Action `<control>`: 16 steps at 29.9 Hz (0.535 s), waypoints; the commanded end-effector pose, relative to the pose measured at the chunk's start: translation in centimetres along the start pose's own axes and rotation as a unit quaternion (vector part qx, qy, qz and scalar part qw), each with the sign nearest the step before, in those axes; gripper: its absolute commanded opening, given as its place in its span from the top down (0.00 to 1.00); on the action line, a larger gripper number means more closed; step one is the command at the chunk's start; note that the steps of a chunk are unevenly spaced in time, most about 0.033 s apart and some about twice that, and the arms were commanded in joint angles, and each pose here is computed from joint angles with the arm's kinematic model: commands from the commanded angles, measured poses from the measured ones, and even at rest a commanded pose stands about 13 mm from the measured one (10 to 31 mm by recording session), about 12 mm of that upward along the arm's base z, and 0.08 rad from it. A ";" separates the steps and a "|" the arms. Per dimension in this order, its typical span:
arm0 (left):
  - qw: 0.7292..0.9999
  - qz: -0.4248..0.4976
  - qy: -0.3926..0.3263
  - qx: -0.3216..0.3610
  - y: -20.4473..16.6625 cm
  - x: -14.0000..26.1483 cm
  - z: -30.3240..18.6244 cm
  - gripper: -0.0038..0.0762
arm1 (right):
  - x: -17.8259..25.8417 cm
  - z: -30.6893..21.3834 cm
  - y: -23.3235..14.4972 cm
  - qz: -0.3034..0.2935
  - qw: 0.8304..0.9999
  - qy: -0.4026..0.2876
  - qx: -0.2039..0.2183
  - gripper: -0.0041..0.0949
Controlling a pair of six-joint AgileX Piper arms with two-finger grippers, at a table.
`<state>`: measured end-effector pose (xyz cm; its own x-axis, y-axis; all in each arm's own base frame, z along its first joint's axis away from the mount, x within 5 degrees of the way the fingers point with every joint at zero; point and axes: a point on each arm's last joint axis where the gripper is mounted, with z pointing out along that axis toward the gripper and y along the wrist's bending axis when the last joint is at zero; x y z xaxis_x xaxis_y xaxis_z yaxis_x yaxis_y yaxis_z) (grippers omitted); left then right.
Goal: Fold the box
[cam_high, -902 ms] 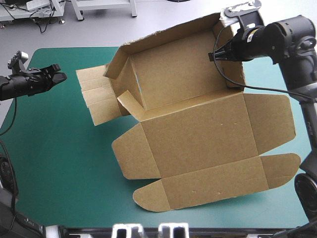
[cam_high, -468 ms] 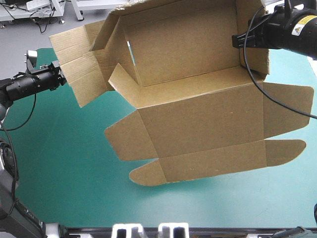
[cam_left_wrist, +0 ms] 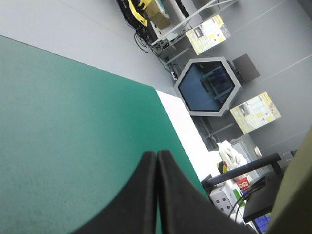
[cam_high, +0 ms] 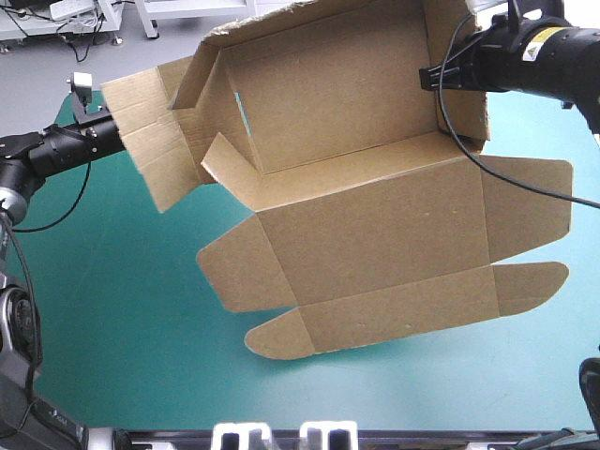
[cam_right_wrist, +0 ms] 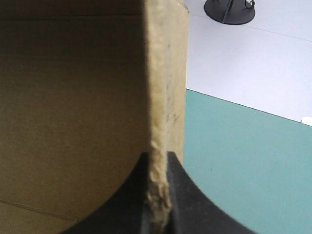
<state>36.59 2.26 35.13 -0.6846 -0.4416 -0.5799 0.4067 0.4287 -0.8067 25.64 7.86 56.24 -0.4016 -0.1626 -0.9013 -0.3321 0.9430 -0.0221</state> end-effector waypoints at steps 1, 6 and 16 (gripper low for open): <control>0.996 0.048 -0.004 0.080 -5.5 -0.3 -1.1 0.97 | -0.6 -1.1 0.1 0.009 1.000 -0.025 -0.007 0.98; 0.995 0.069 0.004 0.072 -7.3 0.1 -1.8 0.97 | -0.7 0.5 0.2 0.016 0.999 -0.023 -0.020 0.98; 0.994 0.093 0.021 0.049 -9.9 1.0 -2.8 0.97 | -1.1 2.8 0.4 0.030 0.998 -0.043 -0.037 0.98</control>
<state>32.68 1.06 39.54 -0.6419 -0.3579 -0.6782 0.4762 0.5071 -0.7184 29.37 9.59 53.73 -0.4699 -0.1564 -0.8687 -0.3761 0.9259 0.0367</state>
